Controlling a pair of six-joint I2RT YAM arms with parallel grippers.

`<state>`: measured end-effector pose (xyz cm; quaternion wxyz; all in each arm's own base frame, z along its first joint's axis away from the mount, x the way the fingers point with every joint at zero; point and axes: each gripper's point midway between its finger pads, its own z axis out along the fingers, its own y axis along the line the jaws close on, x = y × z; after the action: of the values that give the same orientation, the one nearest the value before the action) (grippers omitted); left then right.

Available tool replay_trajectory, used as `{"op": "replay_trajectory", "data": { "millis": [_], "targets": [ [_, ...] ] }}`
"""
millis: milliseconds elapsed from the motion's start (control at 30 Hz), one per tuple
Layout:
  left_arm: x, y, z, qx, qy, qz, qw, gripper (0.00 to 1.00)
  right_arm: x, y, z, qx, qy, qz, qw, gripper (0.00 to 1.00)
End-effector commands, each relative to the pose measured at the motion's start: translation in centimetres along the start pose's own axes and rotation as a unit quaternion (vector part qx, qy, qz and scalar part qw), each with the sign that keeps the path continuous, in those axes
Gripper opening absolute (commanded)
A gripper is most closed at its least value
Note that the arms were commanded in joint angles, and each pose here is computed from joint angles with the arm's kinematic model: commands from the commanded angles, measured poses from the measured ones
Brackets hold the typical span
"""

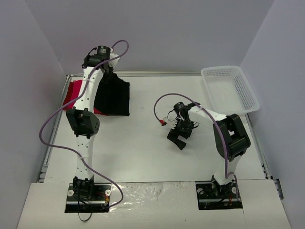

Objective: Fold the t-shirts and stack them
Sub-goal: Put the neatly folded tshirt into the corner of the board with the left arm

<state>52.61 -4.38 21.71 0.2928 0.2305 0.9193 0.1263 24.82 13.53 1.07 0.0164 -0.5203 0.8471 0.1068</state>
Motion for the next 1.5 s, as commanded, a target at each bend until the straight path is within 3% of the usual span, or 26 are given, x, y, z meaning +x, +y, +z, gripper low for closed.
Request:
{"op": "replay_trajectory", "data": {
  "millis": [0, 567, 933, 1233, 1267, 1300, 1333, 1467],
  "targets": [
    [-0.9, 3.7, -6.2, -0.053, -0.042, 0.0, 0.998, 0.02, 2.8, 1.1, 2.6, -0.034, 0.063, 0.015, 0.997, 1.0],
    [-1.1, 8.9, -12.1, -0.102, -0.101, -0.029, 0.989, 0.02, 4.0, 0.9, 3.7, -0.034, 0.095, 0.022, 0.995, 1.0],
    [0.5, 12.4, -10.1, -0.119, -0.088, -0.049, 0.988, 0.03, 4.6, 0.9, 4.1, -0.033, 0.109, 0.027, 0.993, 1.0],
    [3.0, 16.0, -4.9, -0.134, -0.063, -0.068, 0.987, 0.02, 5.3, 0.9, 4.7, -0.04, 0.124, 0.034, 0.991, 1.0],
    [1.9, 17.7, -4.7, -0.169, -0.09, -0.074, 0.979, 0.04, 5.4, 1.0, 4.8, -0.041, 0.125, 0.035, 0.991, 1.0],
    [3.6, 17.6, -2.2, -0.167, -0.065, -0.073, 0.981, 0.32, 5.5, 1.0, 4.8, -0.043, 0.127, 0.036, 0.99, 1.0],
    [3.9, 17.8, -1.5, -0.167, -0.067, -0.072, 0.981, 0.51, 5.6, 0.9, 4.9, -0.043, 0.128, 0.038, 0.99, 1.0],
    [4.6, 17.9, 0.4, -0.169, -0.065, -0.087, 0.98, 0.66, 5.8, 0.9, 4.9, -0.045, 0.127, 0.044, 0.99, 1.0]
  ]
}}
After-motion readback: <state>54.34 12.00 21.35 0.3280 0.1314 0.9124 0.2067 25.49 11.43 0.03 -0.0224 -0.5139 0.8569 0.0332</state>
